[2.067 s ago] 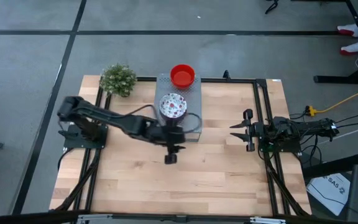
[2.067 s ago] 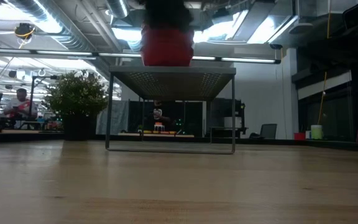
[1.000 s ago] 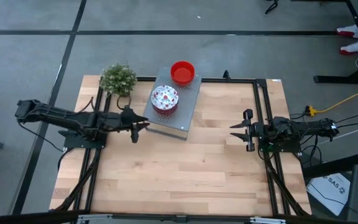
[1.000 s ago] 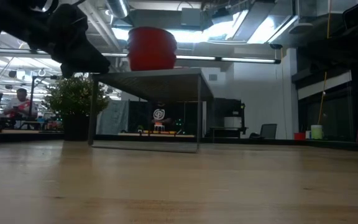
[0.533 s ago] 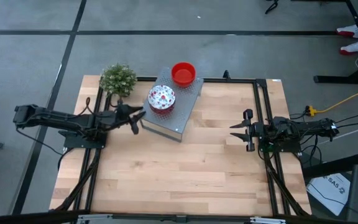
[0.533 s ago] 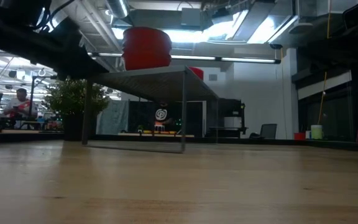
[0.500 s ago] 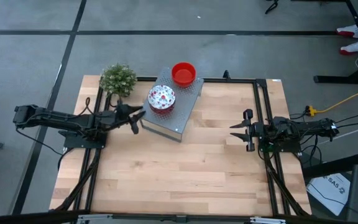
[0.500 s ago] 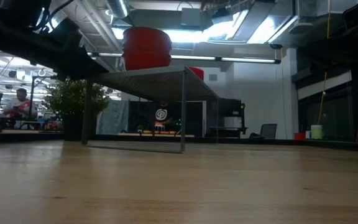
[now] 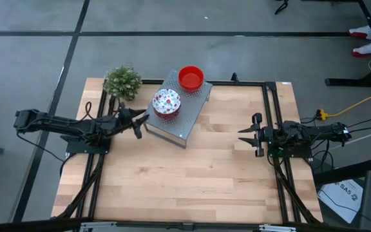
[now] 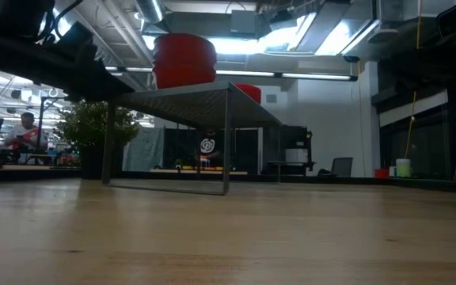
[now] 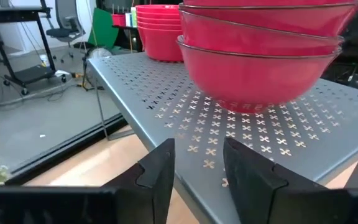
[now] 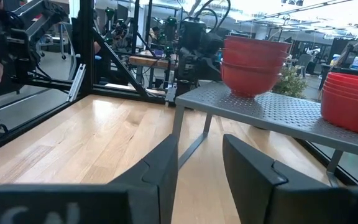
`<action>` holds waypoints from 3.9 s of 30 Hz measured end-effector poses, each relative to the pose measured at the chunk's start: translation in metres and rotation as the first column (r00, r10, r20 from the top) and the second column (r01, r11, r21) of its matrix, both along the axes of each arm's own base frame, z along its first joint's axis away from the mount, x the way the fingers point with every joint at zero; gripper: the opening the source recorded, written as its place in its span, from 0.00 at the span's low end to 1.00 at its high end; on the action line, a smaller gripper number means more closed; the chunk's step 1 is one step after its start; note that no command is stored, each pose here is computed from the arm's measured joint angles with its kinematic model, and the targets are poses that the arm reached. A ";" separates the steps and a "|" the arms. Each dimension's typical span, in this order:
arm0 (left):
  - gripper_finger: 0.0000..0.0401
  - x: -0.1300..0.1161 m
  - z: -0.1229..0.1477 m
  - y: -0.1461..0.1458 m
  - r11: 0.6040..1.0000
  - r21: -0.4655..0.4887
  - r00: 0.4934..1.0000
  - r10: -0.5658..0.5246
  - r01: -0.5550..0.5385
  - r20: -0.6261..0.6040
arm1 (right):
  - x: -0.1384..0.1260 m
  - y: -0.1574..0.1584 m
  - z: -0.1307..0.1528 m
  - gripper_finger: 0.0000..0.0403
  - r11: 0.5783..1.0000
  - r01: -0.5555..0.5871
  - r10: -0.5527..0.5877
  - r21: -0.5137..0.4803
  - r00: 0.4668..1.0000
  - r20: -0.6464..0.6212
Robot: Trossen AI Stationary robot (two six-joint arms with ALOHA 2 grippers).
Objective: Pick & Place Mini bowls
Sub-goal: Adjust the shelf, then return to Home Position
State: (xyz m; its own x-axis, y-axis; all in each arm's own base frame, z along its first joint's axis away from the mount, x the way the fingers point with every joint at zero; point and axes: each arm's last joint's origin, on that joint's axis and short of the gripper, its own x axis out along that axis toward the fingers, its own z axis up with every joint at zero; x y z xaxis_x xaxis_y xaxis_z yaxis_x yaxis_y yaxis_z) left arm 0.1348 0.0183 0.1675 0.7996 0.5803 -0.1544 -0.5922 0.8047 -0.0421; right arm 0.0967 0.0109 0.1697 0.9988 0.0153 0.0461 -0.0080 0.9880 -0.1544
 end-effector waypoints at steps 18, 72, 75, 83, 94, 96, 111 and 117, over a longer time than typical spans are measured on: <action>0.33 0.001 0.019 -0.017 0.990 0.116 0.996 -0.079 0.083 -0.038 | 0.000 0.000 0.000 0.32 1.000 0.000 0.000 0.000 1.000 0.000; 0.32 -0.031 -0.007 -0.016 0.878 0.133 0.885 -0.465 0.460 0.009 | 0.000 0.000 0.000 0.32 1.000 0.000 0.000 0.000 1.000 0.000; 0.32 -0.031 -0.007 -0.012 0.900 0.107 0.904 -0.427 0.422 0.030 | 0.000 0.000 0.000 0.32 1.000 0.000 0.000 0.000 1.000 0.001; 0.32 -0.031 -0.007 -0.011 0.876 0.183 0.893 -0.448 0.447 -0.033 | 0.000 0.000 0.000 0.32 1.000 0.000 0.000 0.000 1.000 0.000; 0.32 -0.031 -0.007 -0.011 0.875 0.185 0.893 -0.449 0.447 -0.035 | 0.000 0.000 0.000 0.32 1.000 0.000 0.000 0.000 1.000 0.000; 0.32 -0.031 -0.007 -0.011 0.875 0.185 0.893 -0.449 0.447 -0.035 | 0.000 0.000 0.000 0.32 1.000 0.000 0.000 0.000 1.000 0.000; 0.32 -0.031 -0.007 -0.011 0.875 0.185 0.893 -0.448 0.447 -0.035 | 0.000 0.000 0.000 0.32 1.000 0.000 0.000 0.000 1.000 0.000; 0.32 -0.031 -0.007 -0.011 0.875 0.185 0.893 -0.448 0.447 -0.035 | 0.000 0.000 0.000 0.32 1.000 0.000 0.000 0.000 1.000 0.001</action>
